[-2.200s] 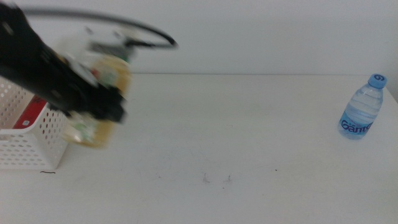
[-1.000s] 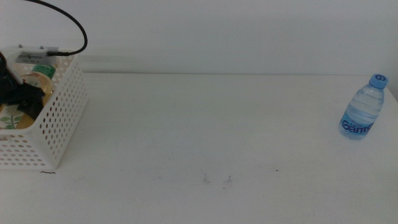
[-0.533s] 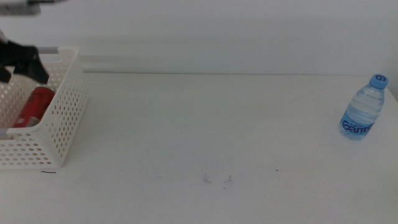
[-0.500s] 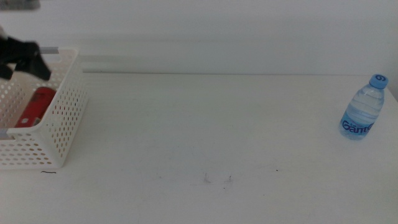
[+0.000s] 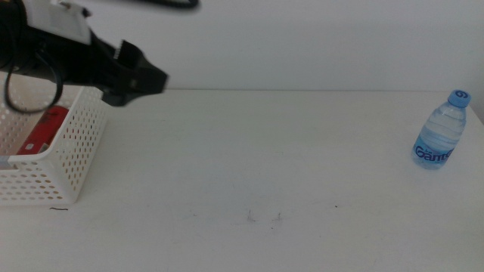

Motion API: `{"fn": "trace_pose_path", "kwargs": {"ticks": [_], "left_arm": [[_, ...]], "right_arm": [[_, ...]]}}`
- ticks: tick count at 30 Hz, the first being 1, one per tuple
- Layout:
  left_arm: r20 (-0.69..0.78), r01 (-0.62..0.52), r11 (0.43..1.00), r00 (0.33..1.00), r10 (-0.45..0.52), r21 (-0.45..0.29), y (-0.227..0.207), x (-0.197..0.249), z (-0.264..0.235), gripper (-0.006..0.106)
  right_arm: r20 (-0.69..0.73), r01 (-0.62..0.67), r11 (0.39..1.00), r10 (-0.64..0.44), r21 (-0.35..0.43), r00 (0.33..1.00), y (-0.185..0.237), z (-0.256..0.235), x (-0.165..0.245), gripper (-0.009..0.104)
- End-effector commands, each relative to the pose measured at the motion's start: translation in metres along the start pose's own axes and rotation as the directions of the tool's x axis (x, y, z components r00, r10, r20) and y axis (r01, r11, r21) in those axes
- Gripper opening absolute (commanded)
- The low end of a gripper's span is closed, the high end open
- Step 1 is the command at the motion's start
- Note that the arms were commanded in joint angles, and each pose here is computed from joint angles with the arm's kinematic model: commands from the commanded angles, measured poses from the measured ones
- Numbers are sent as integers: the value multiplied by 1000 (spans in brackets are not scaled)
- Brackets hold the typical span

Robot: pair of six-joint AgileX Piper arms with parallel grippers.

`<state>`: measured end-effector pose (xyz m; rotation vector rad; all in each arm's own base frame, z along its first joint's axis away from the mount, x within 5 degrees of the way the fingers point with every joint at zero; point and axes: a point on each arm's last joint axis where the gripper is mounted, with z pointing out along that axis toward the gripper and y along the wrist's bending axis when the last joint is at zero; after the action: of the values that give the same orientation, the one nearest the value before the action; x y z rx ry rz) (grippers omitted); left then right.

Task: Use arms to grab the bottles and put them into the dustbin to the left of the table.

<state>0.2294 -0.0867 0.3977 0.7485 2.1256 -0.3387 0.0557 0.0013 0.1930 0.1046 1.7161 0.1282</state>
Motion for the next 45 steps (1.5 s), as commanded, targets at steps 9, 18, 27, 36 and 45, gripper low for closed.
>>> {"fn": "trace_pose_path", "kwargs": {"ticks": [9,18,27,36,45], "left_arm": [[152,-131,991,980,129,-2,-53,-16,-99,94],[198,-143,990,970,142,-9,-59,-17,-130,94],[251,-147,989,956,150,-33,-58,-22,-132,94],[255,-149,988,954,155,-45,-57,-23,-132,94],[255,-149,988,954,155,-45,-57,-23,-132,94]], "right_arm": [[11,8,1000,-8,4,1000,0,0,0,77],[11,8,1000,-8,4,1000,0,0,0,77],[11,8,1000,-8,4,1000,0,0,0,77],[12,109,994,-109,19,994,-2,0,0,77],[11,136,990,-136,23,991,-2,0,0,77]]}}
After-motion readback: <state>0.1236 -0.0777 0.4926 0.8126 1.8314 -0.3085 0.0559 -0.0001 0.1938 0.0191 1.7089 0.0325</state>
